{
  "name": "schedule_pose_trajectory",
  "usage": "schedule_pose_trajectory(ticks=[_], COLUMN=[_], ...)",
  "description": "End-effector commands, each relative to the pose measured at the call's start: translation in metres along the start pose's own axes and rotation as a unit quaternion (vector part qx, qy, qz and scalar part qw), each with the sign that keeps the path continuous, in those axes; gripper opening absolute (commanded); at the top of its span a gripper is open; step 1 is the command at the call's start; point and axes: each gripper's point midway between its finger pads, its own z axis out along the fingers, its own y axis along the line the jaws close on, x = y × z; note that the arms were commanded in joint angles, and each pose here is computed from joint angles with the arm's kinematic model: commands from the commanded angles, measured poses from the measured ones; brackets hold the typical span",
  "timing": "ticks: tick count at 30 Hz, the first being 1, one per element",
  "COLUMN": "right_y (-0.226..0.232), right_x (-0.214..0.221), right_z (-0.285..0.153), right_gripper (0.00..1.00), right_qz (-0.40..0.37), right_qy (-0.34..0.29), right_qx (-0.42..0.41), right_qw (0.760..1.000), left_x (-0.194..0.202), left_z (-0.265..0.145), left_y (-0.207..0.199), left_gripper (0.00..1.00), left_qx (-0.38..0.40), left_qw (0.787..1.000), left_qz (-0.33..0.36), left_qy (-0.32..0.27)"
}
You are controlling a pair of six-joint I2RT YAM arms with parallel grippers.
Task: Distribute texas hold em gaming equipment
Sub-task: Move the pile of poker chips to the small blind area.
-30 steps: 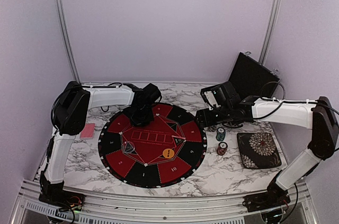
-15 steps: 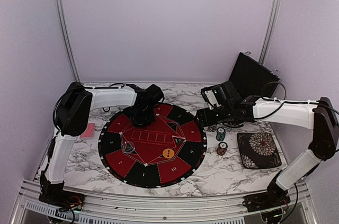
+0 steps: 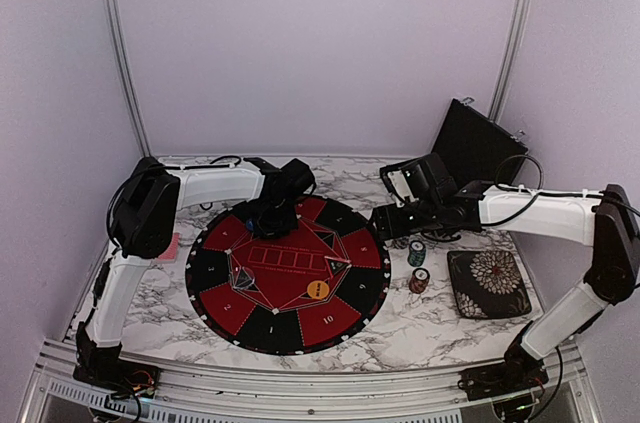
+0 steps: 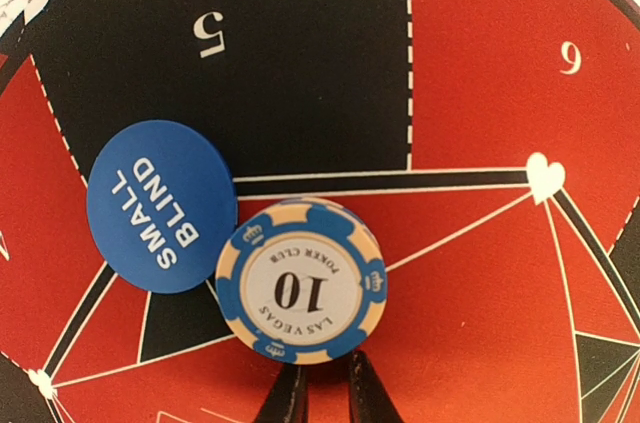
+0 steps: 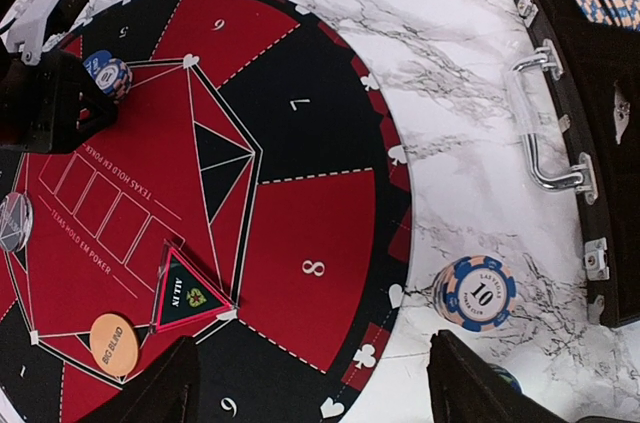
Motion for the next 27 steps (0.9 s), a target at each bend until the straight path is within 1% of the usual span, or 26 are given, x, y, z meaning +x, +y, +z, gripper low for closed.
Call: schedule_pose_trajectory(ticks=[1, 4, 10, 27], right_y=[-0.006, -0.006, -0.006, -0.007], right_x=[-0.010, -0.011, -0.010, -0.012], right_z=[-0.007, -0.006, -0.004, -0.005], right_gripper=[0.76, 0.76, 0.76, 0.76], right_qz=[0.008, 0.007, 0.008, 0.009], right_qy=[-0.018, -0.018, -0.015, -0.013], right_qx=[0.007, 0.007, 0.007, 0.013], right_qw=[1.000, 1.000, 1.000, 1.000], left_x=[0.067, 0.062, 0.054, 0.027], left_z=[0.047, 0.050, 0.054, 0.068], left_y=[-0.029, -0.024, -0.026, -0.020], left_gripper=[0.14, 0.14, 0.15, 0.15], left_qx=[0.051, 0.048, 0.057, 0.049], left_qw=[0.994, 0.994, 0.993, 0.994], left_qz=[0.013, 0.017, 0.030, 0.031], left_qy=[0.101, 0.101, 0.101, 0.089])
